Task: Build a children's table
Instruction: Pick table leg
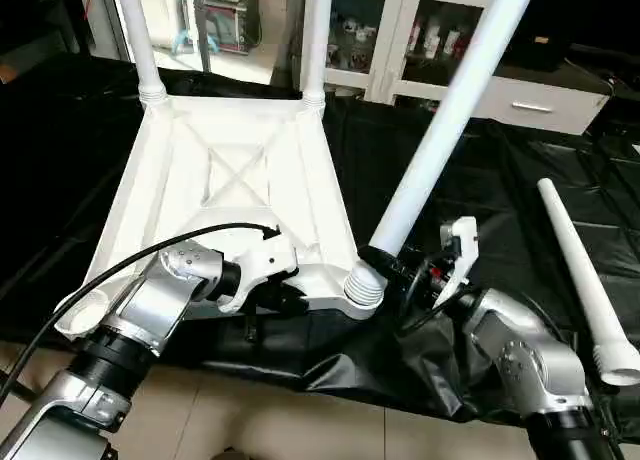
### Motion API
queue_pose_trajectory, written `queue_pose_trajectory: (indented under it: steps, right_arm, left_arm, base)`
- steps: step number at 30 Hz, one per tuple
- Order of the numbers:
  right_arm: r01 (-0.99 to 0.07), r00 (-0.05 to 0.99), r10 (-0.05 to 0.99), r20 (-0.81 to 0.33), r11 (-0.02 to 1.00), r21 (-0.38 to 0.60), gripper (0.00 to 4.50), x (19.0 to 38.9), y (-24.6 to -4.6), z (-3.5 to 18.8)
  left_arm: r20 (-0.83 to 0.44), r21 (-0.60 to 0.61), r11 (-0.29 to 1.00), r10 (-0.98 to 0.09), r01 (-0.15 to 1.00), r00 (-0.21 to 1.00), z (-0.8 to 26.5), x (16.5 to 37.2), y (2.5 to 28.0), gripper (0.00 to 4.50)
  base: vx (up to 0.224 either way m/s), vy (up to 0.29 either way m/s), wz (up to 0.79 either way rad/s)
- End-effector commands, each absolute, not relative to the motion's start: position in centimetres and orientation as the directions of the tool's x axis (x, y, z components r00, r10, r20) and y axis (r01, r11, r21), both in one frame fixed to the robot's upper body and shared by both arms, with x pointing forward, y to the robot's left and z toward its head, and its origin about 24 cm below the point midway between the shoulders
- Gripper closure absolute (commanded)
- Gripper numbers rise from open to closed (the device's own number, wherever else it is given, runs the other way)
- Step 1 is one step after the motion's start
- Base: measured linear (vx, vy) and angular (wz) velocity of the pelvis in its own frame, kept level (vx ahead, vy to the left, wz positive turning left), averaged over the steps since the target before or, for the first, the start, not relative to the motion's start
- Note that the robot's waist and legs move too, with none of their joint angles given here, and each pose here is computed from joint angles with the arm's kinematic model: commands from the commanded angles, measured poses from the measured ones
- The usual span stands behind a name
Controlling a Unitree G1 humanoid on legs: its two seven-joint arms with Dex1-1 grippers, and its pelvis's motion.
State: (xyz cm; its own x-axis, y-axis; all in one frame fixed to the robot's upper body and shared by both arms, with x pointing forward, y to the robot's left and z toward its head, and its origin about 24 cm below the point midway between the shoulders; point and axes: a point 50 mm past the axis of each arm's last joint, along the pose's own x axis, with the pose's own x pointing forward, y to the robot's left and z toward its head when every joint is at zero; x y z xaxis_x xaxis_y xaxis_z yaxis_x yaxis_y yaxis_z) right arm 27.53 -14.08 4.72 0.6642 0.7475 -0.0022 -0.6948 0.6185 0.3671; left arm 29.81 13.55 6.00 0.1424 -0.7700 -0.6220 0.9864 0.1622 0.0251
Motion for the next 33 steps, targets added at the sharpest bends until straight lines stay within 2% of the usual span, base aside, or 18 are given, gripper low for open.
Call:
queue_pose_trajectory:
  steps: [1,10,18,23,25,26,29,33]
  right_arm:
    - [-0.658,0.681,0.728,-0.079,0.656,0.371,2.64,26.7,-14.9,3.1]
    - [-0.712,0.663,0.744,-0.082,0.66,0.239,2.64,25.8,-14.7,3.0]
    - [-0.751,0.624,0.773,-0.117,0.634,0.185,2.64,25.4,-14.5,2.5]
    - [-0.771,0.594,0.792,-0.142,0.611,0.18,2.64,25.0,-14.3,2.1]
    - [-0.778,0.58,0.795,-0.177,0.605,0.166,2.64,25.1,-14.2,1.8]
    - [-0.778,0.566,0.791,-0.235,0.606,0.168,2.64,25.1,-14.2,1.4]
    - [-0.782,0.557,0.787,-0.265,0.605,0.149,2.64,25.2,-14.1,1.2]
    - [-0.761,0.533,0.783,-0.321,0.609,0.223,2.64,25.3,-14.1,0.5]
  left_arm:
    - [-0.582,0.009,0.154,-0.803,0.988,0.131,6.2,29.9,13.0,4.49]
    - [-0.58,0.018,0.172,-0.8,0.985,0.15,6.2,30.2,13.0,4.49]
    - [-0.582,0.027,0.189,-0.795,0.982,0.17,6.3,30.5,13.3,4.49]
    - [-0.581,0.03,0.201,-0.793,0.979,0.181,6.4,30.6,13.6,4.49]
    - [-0.582,0.028,0.201,-0.793,0.979,0.18,6.4,30.6,13.6,4.49]
    - [-0.582,0.027,0.199,-0.793,0.98,0.177,6.4,30.6,13.6,4.49]
    - [-0.582,0.025,0.197,-0.794,0.98,0.175,6.4,30.5,13.6,4.49]
    - [-0.581,0.02,0.191,-0.796,0.981,0.167,6.3,30.4,13.5,4.49]
  base:
    - [0.0,0.0,0.0]
    - [0.0,0.0,0.0]
    - [0.0,0.0,0.0]
    - [0.0,0.0,0.0]
    - [0.0,0.0,0.0]
    - [0.0,0.0,0.0]
    - [0.0,0.0,0.0]
    - [0.0,0.0,0.0]
